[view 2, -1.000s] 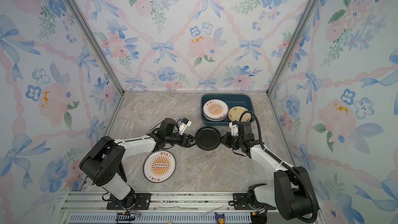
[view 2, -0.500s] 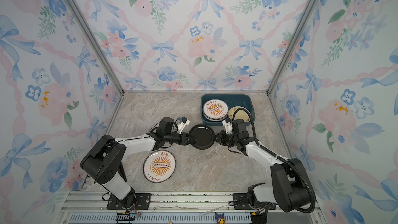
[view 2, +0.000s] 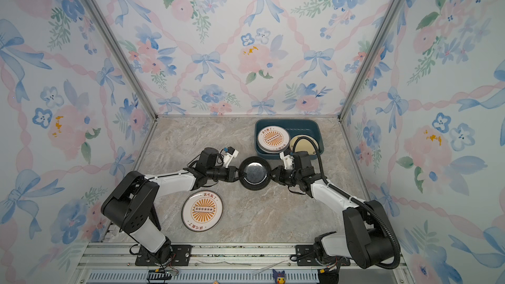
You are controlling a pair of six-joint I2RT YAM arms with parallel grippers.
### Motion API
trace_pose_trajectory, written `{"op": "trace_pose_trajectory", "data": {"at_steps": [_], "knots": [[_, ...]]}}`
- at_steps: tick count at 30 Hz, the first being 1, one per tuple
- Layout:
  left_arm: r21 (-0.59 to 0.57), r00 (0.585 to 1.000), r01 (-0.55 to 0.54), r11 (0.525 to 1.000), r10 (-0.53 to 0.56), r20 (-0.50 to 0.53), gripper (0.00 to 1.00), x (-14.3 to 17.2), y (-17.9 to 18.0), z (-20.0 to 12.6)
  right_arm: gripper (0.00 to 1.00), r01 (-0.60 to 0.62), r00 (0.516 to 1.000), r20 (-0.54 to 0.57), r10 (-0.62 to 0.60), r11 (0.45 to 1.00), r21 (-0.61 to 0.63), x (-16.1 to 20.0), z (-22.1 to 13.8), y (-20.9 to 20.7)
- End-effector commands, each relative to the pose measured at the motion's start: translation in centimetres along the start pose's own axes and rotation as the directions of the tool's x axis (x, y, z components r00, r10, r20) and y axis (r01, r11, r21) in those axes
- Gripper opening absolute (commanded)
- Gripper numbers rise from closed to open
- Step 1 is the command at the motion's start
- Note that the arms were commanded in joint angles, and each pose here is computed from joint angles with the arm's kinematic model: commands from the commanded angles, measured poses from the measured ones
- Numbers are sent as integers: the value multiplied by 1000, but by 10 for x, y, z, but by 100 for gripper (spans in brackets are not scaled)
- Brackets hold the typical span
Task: Place the plates into the plastic bin on the countertop
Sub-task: Pick up the plate from the middle-right of the table.
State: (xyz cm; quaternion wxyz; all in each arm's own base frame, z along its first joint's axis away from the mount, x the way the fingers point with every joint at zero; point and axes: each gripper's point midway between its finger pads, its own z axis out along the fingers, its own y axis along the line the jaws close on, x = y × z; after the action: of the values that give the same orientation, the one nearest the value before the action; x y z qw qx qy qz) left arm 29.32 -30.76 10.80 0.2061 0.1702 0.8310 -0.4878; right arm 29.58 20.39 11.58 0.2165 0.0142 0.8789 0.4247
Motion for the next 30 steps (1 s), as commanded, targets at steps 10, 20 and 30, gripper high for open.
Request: {"op": "trace_pose_trajectory", "data": {"at_steps": [10, 20, 30], "knots": [[89, 998, -68, 994, 69, -2, 0, 0, -29, -8, 28, 211, 977, 66, -201, 955, -207, -13, -7, 52], [90, 998, -63, 994, 64, -8, 0, 1, -28, -6, 6, 230, 973, 71, -220, 944, -236, -12, -7, 58], [81, 998, -60, 995, 61, 1, 27, -1, -28, -7, 0, 244, 969, 83, -233, 955, -171, -20, -16, 60]]}}
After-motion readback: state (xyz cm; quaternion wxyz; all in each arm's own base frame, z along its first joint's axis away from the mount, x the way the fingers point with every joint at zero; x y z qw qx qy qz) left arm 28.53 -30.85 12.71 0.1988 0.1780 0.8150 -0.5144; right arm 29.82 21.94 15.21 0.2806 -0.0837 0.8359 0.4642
